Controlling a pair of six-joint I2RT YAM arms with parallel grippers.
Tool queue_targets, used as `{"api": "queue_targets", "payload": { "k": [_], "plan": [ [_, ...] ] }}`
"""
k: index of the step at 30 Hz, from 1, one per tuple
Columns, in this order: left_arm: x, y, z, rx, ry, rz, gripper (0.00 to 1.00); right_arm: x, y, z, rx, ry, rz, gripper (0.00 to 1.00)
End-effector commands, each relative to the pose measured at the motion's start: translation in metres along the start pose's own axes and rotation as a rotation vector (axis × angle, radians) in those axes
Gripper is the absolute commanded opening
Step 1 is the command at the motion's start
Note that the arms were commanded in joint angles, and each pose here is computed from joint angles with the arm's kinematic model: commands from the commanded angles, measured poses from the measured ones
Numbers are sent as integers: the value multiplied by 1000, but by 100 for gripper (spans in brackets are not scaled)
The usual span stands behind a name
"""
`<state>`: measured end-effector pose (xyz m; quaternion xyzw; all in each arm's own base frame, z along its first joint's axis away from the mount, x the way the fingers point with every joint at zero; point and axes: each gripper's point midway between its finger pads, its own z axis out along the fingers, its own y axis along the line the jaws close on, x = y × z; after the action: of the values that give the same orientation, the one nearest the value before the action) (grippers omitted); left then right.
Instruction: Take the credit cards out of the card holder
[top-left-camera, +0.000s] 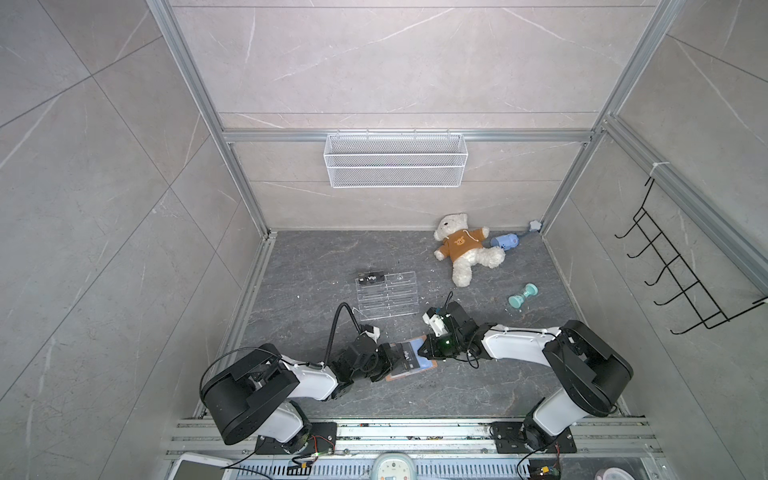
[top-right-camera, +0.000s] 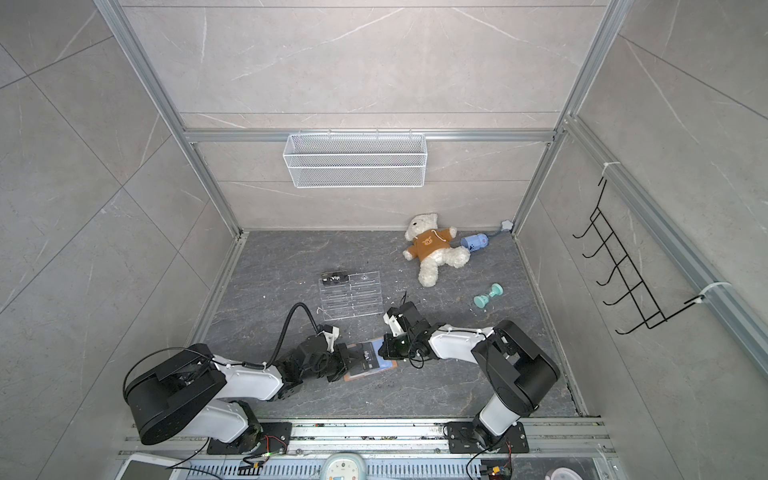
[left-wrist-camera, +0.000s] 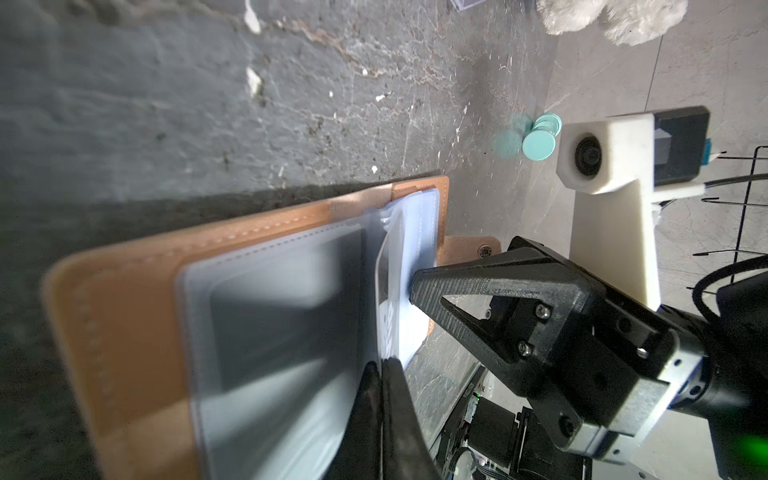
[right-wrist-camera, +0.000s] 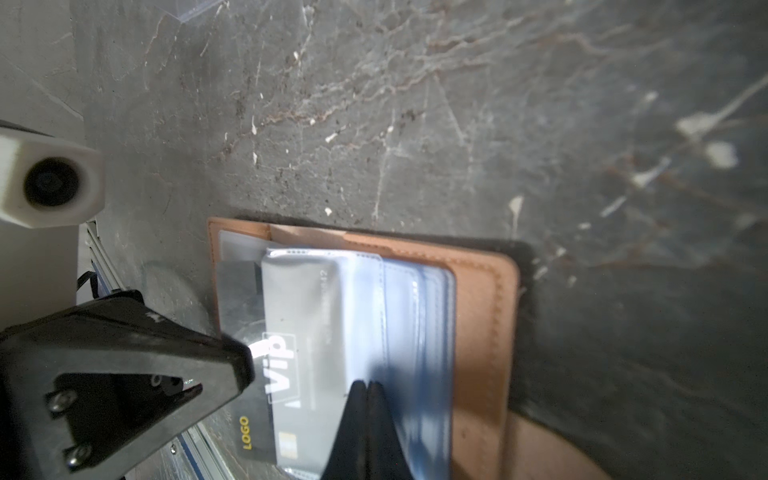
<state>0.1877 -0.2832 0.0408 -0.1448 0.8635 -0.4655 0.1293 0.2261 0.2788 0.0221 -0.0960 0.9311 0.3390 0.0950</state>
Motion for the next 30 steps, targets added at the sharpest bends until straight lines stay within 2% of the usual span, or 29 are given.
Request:
{"api": "queue_targets", "payload": {
  "k": [1,7,9,15,20,22,25,27,30],
  "plan": [
    [-1,4,-6,-18,-16,5,0,16,-17,2,70,41,40,0],
    [-3,-6,-13,-7,-28,32,0,8,-8,-6,53,12,25,1],
    [-3,-9,-16,-4,-29,41,0,5,-4,-9,45,-1,21,6],
    [-3,-11,-22,2,-32,60,0,-6,12,-23,12,-49,-8,35],
    [-3,-16,-27,7,-35,90,0,-15,25,-40,-12,-110,-53,65],
    [-2,-20,-28,12,-28,107,0,-16,30,-44,-26,-117,-73,73],
    [-1,-23,-29,15,-17,125,0,-15,36,-46,-52,-115,-91,77],
    [0,-25,-28,18,-11,133,0,-15,39,-45,-75,-109,-89,75],
    [0,-27,-27,19,-2,135,0,-12,41,-38,-100,-79,-73,61]
  ]
}}
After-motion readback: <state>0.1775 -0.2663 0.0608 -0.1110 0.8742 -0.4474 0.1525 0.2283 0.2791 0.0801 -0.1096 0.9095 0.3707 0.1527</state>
